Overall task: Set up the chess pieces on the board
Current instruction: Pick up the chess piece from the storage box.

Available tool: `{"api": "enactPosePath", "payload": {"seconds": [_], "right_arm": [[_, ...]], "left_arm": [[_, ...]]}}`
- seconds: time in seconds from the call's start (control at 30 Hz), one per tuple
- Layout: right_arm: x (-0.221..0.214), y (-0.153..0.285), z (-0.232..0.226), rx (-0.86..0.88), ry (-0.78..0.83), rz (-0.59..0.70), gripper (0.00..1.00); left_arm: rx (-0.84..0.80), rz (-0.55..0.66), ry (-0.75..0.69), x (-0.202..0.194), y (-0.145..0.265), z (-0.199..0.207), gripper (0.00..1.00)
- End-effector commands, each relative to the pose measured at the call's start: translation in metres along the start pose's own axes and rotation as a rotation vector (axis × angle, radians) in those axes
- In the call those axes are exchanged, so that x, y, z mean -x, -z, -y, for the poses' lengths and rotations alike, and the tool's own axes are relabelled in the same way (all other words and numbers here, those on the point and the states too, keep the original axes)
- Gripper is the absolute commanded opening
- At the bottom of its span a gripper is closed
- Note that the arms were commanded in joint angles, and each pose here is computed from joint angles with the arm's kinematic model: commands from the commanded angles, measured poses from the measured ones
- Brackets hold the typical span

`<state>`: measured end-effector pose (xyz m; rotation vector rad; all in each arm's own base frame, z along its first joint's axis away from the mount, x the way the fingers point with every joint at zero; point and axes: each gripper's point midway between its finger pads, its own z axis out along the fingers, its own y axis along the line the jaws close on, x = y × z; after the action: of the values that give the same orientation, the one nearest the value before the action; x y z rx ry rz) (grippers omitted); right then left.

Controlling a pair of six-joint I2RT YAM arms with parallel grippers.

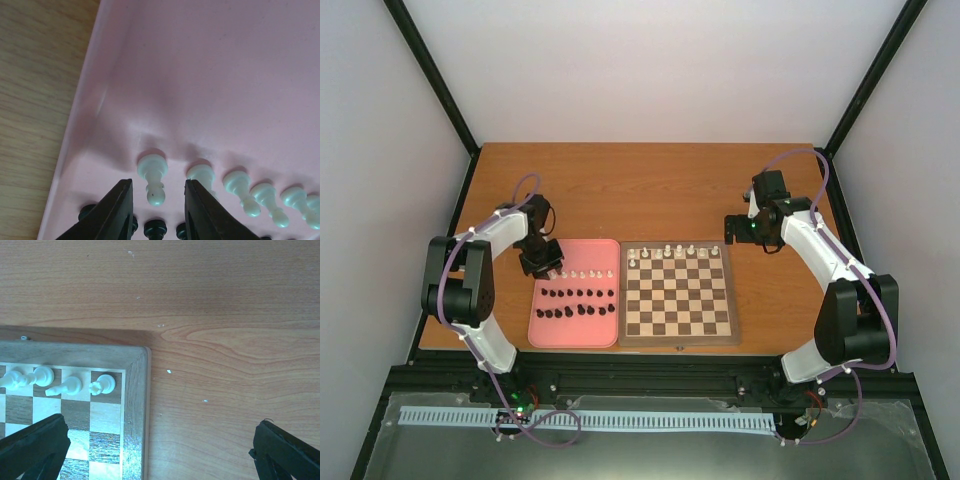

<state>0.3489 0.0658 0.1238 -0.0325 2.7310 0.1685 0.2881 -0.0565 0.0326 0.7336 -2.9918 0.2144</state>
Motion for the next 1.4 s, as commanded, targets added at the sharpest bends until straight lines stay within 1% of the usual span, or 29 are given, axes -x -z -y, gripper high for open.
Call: {"api": "enactPosePath", "payload": {"seconds": [0.0, 0.1, 0.2, 0.4, 0.5, 0.6, 0.67, 0.83, 1.0, 1.07, 1.17, 1.37], "right_arm": [[-0.004, -0.002, 0.005, -0.011, -0.005, -0.010, 1.00], [-0.004, -0.002, 0.005, -0.010, -0.005, -0.011, 1.00], [-0.005, -0.003, 0.005, -0.012, -0.004, -0.013, 1.00], [-0.006, -0.003, 0.005, -0.013, -0.005, -0.015, 1.00], [-0.006, -0.003, 0.005, -0.012, -0.005, -0.016, 1.00], [-0.006, -0.003, 0.005, -0.013, -0.005, -0.016, 1.00], [-0.006, -0.003, 0.006, -0.015, -0.005, -0.015, 1.00], [-0.006, -0.003, 0.006, -0.015, -0.005, -0.012, 1.00], [-0.005, -0.002, 0.005, -0.011, -0.007, -0.007, 1.00], [-0.004, -0.003, 0.005, -0.009, -0.008, -0.007, 1.00], [-0.004, -0.003, 0.004, -0.007, -0.009, -0.007, 1.00], [-0.003, -0.002, 0.005, -0.010, -0.012, -0.005, 1.00]], "left_arm": [[-0.013, 0.001, 0.021, 0.003, -0.003, -0.001, 0.31], [-0.010, 0.001, 0.021, 0.004, -0.005, -0.001, 0.28], [-0.003, -0.002, 0.020, 0.005, -0.007, -0.001, 0.23], [0.006, 0.001, 0.015, 0.009, -0.010, -0.002, 0.22], [0.009, 0.000, 0.010, 0.011, -0.011, -0.001, 0.15], [0.010, 0.002, 0.004, 0.013, -0.009, -0.001, 0.11], [0.016, 0.006, -0.002, 0.014, -0.006, -0.001, 0.11], [0.027, 0.007, -0.044, 0.015, 0.006, -0.001, 0.03], [0.009, 0.041, -0.097, 0.019, 0.036, 0.009, 0.01], [0.002, 0.052, -0.127, 0.018, 0.049, 0.018, 0.01], [0.003, 0.069, -0.217, 0.007, 0.068, 0.044, 0.01], [-0.014, 0.103, -0.453, -0.035, 0.091, 0.126, 0.01]]}}
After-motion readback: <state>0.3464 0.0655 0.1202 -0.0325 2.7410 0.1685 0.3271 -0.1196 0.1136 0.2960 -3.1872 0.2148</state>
